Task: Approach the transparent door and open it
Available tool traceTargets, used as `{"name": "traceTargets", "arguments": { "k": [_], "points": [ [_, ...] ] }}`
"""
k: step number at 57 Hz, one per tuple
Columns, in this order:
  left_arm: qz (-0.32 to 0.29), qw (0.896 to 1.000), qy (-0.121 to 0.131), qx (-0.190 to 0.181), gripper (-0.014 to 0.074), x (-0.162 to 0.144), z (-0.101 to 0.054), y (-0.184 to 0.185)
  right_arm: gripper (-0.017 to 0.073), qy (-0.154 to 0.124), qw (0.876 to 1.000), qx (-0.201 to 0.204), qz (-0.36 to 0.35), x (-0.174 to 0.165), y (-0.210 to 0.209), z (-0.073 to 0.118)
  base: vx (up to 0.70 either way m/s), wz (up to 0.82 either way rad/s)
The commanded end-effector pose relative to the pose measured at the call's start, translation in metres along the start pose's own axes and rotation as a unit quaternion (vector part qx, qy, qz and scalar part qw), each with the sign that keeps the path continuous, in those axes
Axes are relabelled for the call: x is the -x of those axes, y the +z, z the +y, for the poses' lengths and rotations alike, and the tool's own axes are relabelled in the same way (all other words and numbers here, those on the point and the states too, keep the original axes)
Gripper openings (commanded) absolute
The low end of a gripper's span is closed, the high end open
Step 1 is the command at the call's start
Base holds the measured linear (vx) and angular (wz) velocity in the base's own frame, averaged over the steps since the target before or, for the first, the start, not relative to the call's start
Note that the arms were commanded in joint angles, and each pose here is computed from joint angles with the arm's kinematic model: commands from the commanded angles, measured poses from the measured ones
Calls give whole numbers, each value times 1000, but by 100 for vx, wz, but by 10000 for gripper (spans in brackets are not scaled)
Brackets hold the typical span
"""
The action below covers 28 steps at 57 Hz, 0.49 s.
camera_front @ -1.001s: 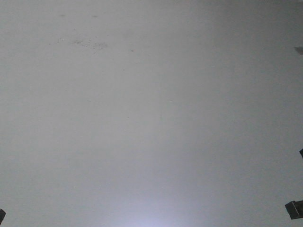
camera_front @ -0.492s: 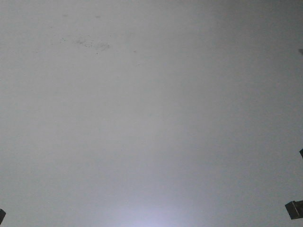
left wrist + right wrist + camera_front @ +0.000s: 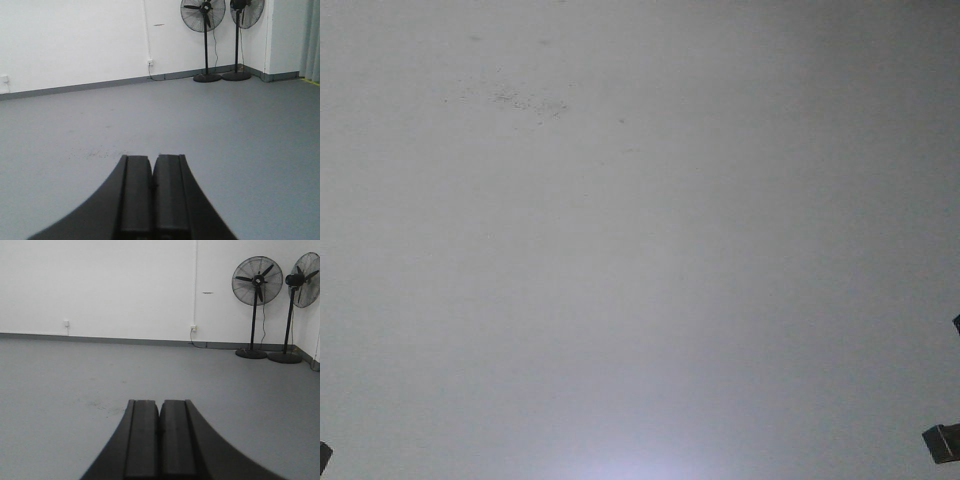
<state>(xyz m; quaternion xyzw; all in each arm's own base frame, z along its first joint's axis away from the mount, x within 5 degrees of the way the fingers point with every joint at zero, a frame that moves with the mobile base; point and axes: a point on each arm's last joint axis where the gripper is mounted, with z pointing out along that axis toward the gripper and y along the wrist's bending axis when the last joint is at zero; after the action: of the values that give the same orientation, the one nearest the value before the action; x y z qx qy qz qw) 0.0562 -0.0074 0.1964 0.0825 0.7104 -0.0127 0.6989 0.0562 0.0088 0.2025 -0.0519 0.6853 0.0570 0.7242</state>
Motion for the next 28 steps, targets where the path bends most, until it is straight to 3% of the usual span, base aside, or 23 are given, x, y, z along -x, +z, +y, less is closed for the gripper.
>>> {"name": "traceTargets", "arguments": {
  "k": [1, 28],
  "points": [
    [-58, 998, -4, 3, 3, 14, 1, -3, -4, -4, 999, -6, -48, 8, -2, -1, 24, 10],
    [-58, 998, -4, 3, 3, 14, 1, -3, -4, -4, 999, -6, -48, 8, -2, -1, 29, 28]
  ]
}}
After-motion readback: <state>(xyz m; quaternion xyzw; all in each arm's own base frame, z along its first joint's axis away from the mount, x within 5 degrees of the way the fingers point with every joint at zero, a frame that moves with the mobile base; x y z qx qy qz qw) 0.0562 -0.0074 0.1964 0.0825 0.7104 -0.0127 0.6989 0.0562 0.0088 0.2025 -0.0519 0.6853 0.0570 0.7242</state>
